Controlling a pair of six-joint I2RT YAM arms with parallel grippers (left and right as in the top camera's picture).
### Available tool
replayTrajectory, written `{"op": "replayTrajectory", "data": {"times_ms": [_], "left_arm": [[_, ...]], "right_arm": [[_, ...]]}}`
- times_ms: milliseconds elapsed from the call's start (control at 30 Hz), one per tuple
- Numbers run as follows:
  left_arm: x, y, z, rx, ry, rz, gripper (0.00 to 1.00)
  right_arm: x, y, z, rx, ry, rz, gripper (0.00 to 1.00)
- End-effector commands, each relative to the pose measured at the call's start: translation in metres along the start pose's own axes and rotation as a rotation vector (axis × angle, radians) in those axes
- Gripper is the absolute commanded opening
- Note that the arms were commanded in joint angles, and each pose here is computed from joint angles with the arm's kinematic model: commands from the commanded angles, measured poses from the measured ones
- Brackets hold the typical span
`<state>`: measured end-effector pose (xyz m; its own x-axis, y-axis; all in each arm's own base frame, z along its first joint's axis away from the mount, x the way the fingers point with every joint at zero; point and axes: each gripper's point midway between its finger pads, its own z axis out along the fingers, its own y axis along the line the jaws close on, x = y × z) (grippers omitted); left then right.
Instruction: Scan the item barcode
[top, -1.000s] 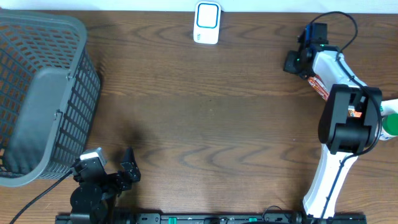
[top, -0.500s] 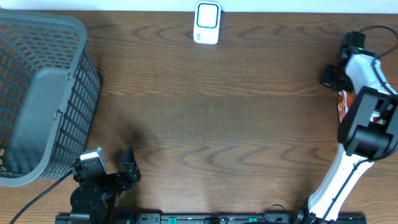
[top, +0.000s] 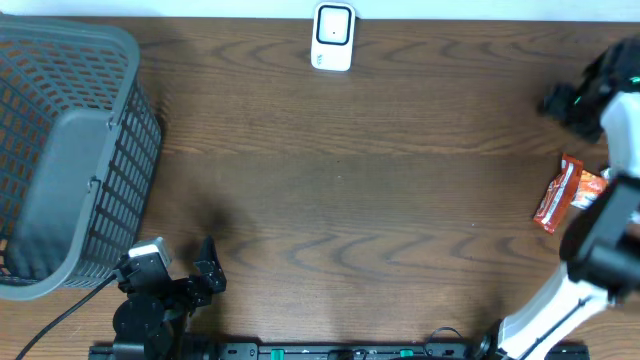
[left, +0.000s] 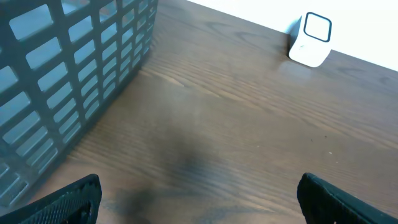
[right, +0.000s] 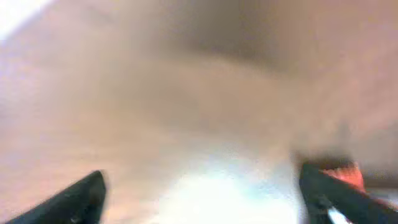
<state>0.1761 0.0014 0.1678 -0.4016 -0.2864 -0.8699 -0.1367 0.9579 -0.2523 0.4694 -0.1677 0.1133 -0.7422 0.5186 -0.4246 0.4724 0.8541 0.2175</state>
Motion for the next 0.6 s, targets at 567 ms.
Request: {"op": "replayTrajectory", "data": {"times_ms": [567], "left_arm": [[-0.002, -0.001, -0.001, 0.003, -0.005, 0.014, 0.98]], "right_arm": [[0.084, 0.171, -0.614, -0.85, -1.351, -0.613, 0.99]]}}
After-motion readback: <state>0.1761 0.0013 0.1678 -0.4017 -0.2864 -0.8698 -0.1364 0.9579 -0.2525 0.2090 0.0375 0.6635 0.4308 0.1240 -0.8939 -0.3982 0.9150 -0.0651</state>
